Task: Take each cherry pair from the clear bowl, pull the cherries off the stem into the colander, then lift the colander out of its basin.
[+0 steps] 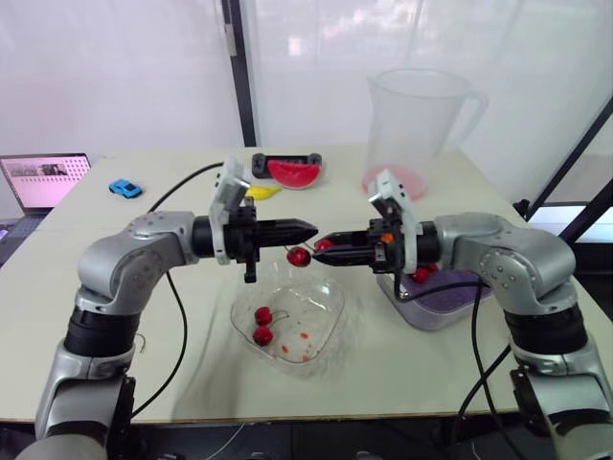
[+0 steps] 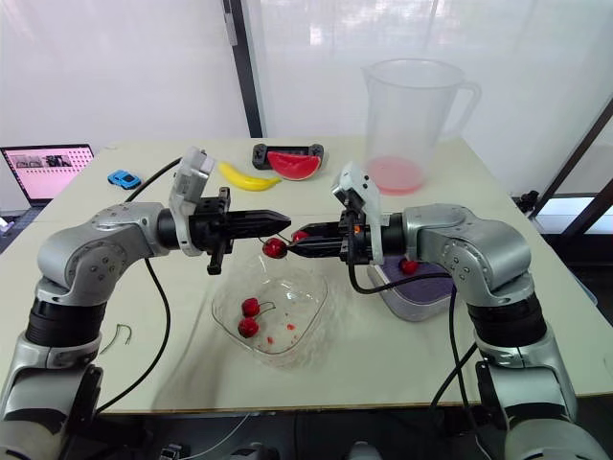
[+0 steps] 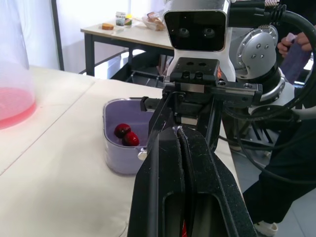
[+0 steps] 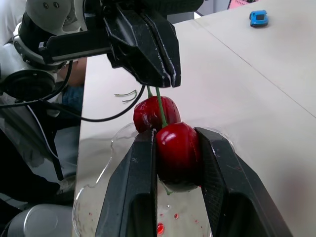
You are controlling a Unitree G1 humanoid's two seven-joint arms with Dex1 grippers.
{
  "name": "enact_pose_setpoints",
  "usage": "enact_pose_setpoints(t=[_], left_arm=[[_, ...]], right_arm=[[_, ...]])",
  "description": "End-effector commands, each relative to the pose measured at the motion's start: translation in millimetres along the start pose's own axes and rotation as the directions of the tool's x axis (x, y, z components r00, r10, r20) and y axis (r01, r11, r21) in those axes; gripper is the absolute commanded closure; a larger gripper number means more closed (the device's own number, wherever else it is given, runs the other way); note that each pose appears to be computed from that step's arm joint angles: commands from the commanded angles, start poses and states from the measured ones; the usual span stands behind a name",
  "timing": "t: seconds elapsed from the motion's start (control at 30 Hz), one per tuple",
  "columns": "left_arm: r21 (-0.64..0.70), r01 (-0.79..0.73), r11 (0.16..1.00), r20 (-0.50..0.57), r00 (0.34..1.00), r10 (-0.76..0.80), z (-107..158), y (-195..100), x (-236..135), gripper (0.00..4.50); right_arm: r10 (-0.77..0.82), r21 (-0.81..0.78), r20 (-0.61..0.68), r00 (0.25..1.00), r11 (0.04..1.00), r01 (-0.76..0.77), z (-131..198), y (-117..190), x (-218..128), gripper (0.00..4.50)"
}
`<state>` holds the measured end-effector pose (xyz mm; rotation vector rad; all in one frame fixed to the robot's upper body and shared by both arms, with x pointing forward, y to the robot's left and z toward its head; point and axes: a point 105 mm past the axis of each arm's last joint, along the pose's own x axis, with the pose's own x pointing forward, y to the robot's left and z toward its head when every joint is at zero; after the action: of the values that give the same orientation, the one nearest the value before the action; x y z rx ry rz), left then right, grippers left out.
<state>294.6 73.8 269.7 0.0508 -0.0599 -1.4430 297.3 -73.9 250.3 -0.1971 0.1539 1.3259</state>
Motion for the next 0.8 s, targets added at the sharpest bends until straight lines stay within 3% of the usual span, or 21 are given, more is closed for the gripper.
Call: enact_pose_setpoints(t=[0.03, 0.3, 0.53, 0.67, 0.8], left_arm=[[0.064, -0.004, 0.998, 0.029, 1.000, 0.002, 15, -3, -3, 4.50], [0.061, -0.008, 0.998, 0.033, 0.999, 0.006, 14, -3, -4, 4.50], [0.059, -0.004, 0.998, 0.041, 0.999, 0.002, 13, -3, -2, 4.50], [0.055, -0.016, 0.998, 0.048, 0.999, 0.013, 11, -3, -4, 4.50], [0.047, -0.037, 0.998, 0.057, 0.998, 0.034, 8, -2, -7, 4.50]], right_arm=[[-0.033, 0.017, -0.022, 0.999, 0.999, 0.034, -9, -5, -10, 3.82], [-0.090, 0.085, -0.034, 0.995, 0.992, 0.093, -24, -8, -34, 3.82], [-0.206, 0.025, -0.045, 0.978, 0.978, 0.207, -5, -21, -68, 3.82], [-0.351, -0.089, -0.173, 0.920, 0.936, 0.341, 2, -43, -113, 3.82], [-0.418, -0.171, -0.333, 0.845, 0.908, 0.382, -12, -60, -145, 3.82]])
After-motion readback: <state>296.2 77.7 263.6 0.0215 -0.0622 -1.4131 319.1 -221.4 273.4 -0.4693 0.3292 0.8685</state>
